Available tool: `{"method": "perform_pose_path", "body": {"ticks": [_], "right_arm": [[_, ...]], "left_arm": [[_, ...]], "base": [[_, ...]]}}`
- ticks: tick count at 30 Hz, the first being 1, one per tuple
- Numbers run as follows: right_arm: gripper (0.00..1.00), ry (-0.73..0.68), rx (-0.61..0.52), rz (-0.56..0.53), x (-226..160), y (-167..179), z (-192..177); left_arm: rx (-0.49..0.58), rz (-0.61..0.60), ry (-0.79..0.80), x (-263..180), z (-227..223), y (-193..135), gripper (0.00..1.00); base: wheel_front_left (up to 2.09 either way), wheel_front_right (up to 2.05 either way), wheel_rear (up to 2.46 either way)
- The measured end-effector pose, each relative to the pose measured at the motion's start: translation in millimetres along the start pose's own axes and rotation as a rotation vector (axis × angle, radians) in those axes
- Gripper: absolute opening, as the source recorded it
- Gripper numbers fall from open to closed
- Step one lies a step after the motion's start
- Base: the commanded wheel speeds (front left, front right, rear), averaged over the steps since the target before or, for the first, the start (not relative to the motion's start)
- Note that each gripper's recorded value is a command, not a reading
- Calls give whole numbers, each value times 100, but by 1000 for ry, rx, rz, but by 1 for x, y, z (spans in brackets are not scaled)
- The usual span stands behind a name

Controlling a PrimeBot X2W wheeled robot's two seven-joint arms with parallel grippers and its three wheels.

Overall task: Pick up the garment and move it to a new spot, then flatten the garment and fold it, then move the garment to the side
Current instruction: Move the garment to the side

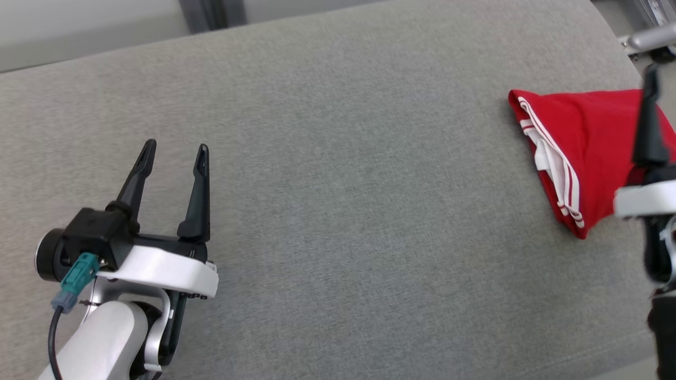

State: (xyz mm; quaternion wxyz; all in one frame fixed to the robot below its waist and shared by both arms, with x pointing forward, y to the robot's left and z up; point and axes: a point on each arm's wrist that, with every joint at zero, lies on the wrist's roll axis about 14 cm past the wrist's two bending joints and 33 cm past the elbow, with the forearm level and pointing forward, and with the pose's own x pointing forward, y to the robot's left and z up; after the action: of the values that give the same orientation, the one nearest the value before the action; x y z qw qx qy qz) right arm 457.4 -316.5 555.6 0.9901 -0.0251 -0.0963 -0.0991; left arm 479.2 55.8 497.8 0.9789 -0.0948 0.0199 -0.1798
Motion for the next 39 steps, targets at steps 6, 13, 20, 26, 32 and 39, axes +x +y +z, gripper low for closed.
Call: {"method": "perform_pose_path", "body": {"ticks": [6, 13, 20, 26, 32, 39], "right_arm": [[100, 17, 92, 148, -22, 73, 2], [100, 50, 178, 256, -53, 124, 5], [100, 81, 173, 285, -81, 134, 4], [100, 92, 168, 298, -96, 136, 6], [100, 114, 170, 282, -113, 127, 5], [100, 149, 179, 270, -127, 121, 2]], "left_arm": [[25, 108, -65, -30, 25, 27, 100], [50, 204, -125, -65, 45, 45, 100], [72, 247, -195, -98, 65, 49, 100], [102, 305, -192, -124, 65, 65, 100], [122, 329, -177, -145, 58, 65, 100], [123, 330, -157, -155, 50, 61, 100]], "base": [[0, 0, 0], [0, 0, 0], [0, 0, 0], [0, 0, 0], [0, 0, 0], [0, 0, 0]]}}
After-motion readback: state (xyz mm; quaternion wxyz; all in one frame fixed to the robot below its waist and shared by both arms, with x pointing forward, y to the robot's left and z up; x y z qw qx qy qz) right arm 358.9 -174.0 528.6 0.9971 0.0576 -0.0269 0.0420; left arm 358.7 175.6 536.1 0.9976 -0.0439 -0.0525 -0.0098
